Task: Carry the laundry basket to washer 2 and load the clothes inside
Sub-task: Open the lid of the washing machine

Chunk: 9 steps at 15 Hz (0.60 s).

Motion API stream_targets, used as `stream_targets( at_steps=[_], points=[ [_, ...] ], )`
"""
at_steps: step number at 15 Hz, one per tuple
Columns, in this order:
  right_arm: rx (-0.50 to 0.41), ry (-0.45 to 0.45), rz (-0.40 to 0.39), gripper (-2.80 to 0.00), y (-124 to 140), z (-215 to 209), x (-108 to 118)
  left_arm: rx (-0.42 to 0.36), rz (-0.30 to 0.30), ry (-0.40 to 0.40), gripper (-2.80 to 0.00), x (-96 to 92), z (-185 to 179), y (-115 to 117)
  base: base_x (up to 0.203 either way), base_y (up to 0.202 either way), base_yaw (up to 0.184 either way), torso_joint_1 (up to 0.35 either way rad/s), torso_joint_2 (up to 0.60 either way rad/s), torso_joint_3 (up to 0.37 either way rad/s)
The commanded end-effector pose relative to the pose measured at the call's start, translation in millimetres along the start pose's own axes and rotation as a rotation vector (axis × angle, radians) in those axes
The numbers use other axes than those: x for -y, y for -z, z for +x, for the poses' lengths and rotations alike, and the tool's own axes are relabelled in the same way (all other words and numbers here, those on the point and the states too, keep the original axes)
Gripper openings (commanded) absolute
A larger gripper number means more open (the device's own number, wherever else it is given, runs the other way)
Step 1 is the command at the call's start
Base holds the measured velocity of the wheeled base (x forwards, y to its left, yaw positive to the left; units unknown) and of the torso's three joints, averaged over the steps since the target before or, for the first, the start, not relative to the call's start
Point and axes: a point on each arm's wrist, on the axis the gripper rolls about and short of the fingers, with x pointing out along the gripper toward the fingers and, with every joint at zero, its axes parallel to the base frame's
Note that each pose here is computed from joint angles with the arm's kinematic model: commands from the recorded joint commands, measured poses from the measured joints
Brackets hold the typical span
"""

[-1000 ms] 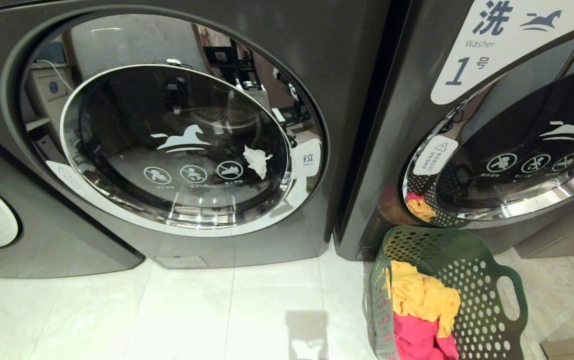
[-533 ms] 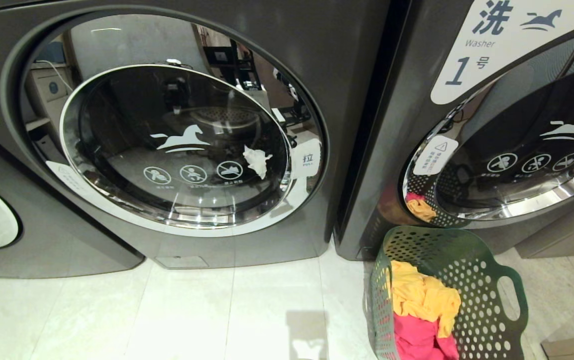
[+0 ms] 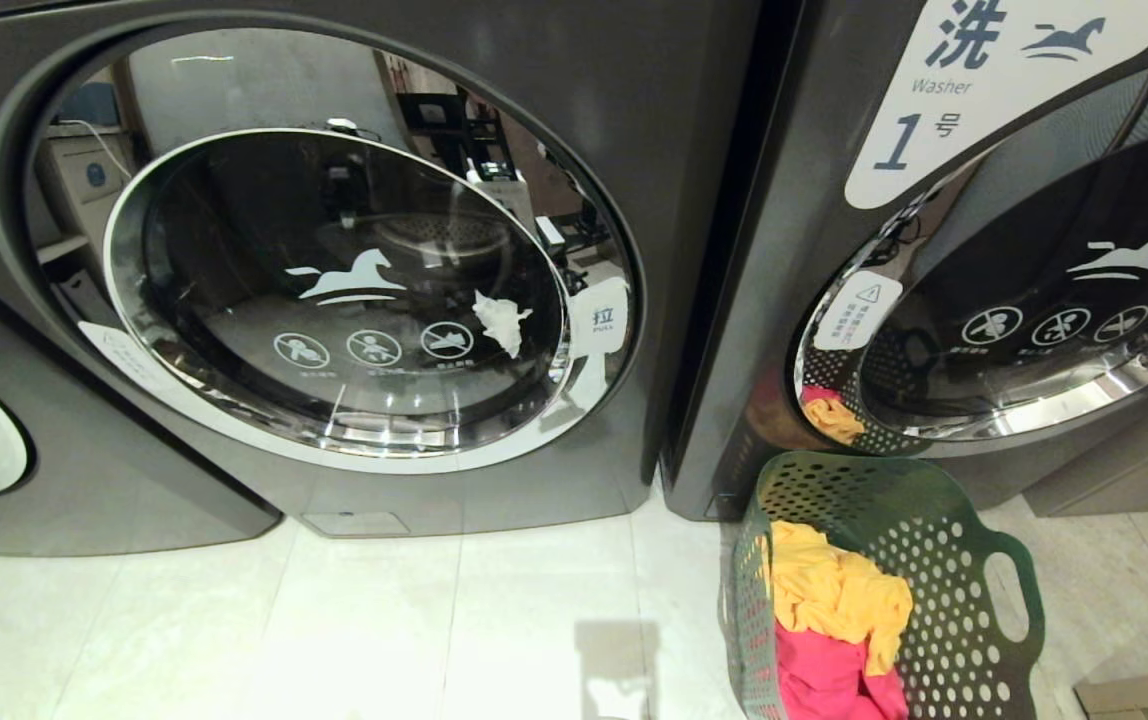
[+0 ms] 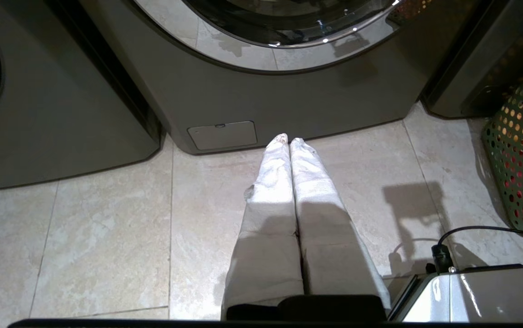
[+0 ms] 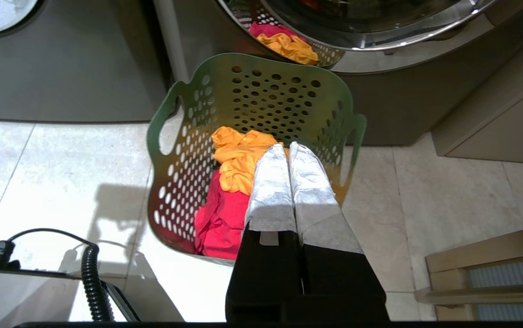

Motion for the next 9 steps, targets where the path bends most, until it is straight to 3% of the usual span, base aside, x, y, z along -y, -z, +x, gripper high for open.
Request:
stream_targets(
  at_steps=[1, 9],
  points=[
    [-0.001, -0.001, -0.002, -2.80, 0.0, 0.1, 0.0, -0.001, 0.001, 0.000, -2.80, 0.0, 0.1, -0.1, -0.001, -0.149, 0.000, 0.002, -0.01, -0.001],
    [0.001, -0.003, -0.003, -2.80, -0.2, 0.1, 0.0, -0.001, -0.001, -0.003, -2.80, 0.0, 0.1, -0.1, 0.000, -0.192, 0.002, 0.003, 0.00, 0.002]
  ],
)
